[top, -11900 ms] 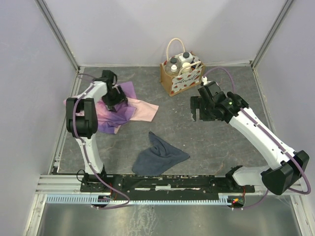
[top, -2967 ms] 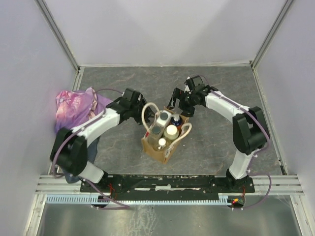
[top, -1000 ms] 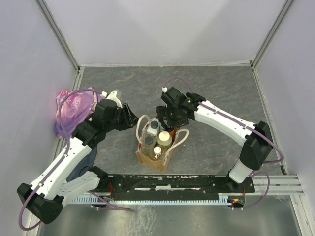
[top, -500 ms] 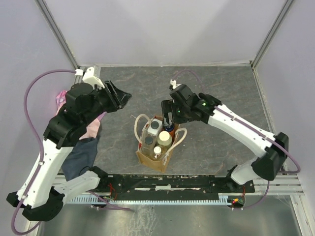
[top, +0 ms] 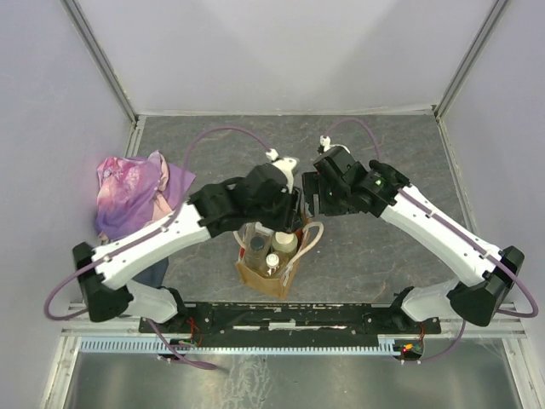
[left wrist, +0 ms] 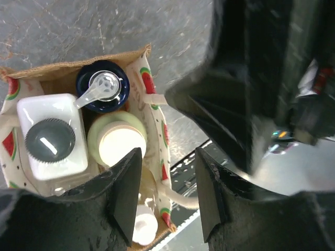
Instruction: Take the personal care products out of the canvas bag
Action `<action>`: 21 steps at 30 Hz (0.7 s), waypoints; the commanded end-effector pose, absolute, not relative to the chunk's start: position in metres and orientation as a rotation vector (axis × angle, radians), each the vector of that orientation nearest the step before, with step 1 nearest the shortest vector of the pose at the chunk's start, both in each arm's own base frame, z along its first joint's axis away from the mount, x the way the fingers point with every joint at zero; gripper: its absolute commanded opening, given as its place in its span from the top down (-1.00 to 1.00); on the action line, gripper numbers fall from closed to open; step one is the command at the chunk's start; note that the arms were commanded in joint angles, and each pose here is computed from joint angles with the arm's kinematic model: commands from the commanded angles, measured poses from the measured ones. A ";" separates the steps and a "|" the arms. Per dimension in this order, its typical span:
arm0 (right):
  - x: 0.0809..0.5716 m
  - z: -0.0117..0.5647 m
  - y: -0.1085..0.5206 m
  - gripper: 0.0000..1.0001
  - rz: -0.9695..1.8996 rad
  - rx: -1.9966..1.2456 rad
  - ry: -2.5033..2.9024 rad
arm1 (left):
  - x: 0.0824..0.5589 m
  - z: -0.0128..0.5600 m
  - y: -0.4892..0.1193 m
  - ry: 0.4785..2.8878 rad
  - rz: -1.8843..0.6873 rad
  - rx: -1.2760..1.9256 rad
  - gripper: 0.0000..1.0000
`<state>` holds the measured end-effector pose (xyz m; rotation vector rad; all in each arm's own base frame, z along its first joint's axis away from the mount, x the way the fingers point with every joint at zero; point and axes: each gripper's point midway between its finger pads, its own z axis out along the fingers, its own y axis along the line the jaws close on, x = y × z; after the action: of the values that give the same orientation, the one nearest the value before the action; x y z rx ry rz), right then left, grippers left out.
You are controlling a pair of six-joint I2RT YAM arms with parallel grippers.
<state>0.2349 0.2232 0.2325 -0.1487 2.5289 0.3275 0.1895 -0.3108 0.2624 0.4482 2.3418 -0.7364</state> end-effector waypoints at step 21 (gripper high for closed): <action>0.182 0.222 0.205 -0.77 0.503 -0.067 2.586 | 0.245 0.170 -0.335 2.282 -0.411 0.516 -0.25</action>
<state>0.1826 0.2053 0.2111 -0.0905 2.6292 0.4613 0.2269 -0.3191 0.1657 0.5268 2.3732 -0.3899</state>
